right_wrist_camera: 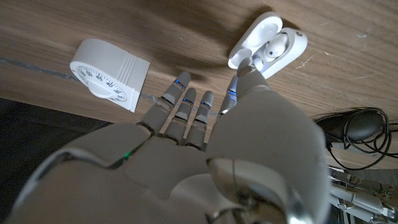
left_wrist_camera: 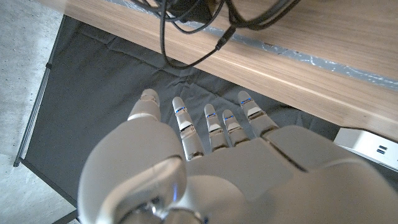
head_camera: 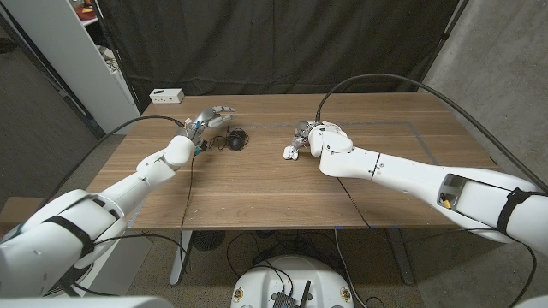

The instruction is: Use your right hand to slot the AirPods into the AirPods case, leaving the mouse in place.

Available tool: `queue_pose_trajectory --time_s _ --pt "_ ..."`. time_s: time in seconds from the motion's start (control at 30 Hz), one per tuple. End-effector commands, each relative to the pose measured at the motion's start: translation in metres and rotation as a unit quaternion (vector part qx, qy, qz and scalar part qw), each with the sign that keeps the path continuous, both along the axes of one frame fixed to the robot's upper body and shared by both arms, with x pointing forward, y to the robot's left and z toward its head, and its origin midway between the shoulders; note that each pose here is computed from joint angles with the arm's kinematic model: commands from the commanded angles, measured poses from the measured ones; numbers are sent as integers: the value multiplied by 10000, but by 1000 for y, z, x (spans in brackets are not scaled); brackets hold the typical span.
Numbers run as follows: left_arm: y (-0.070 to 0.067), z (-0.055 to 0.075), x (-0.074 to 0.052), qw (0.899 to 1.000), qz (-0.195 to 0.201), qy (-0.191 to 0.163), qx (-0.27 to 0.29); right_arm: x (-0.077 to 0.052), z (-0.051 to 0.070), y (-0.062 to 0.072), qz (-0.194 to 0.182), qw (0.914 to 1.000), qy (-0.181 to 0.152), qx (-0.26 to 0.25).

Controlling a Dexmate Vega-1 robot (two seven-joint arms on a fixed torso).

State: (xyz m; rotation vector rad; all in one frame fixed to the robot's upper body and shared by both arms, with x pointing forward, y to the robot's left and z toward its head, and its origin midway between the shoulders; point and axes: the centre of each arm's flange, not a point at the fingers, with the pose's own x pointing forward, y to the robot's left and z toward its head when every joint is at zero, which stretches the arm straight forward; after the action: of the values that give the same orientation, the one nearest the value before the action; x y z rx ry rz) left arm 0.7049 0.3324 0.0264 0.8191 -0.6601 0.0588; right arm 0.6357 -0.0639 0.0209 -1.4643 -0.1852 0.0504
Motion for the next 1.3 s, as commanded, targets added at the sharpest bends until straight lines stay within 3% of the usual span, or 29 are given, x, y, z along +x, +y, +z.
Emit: queue_pose_trajectory --time_s 0.03,0.23,0.43,0.73,1.1,1.3 --pt "0 -2 4 10000 -4 33 -27 2 2 0 63 9998 -62 161" --pt "1 -1 5 10000 -7 38 -28 -1 9 0 1 9995 -115 288" --pt "4 0 6 10000 19 6 -58 -18 16 4 -145 9986 -210 453" --pt "6 0 6 10000 10 -15 -72 -30 13 13 -600 9966 112 553" --pt "9 1 8 10000 -30 -5 -45 -25 5 16 -1211 9897 563 509" --pt "11 0 9 10000 -38 25 -51 -19 2 14 -1293 9870 791 540"
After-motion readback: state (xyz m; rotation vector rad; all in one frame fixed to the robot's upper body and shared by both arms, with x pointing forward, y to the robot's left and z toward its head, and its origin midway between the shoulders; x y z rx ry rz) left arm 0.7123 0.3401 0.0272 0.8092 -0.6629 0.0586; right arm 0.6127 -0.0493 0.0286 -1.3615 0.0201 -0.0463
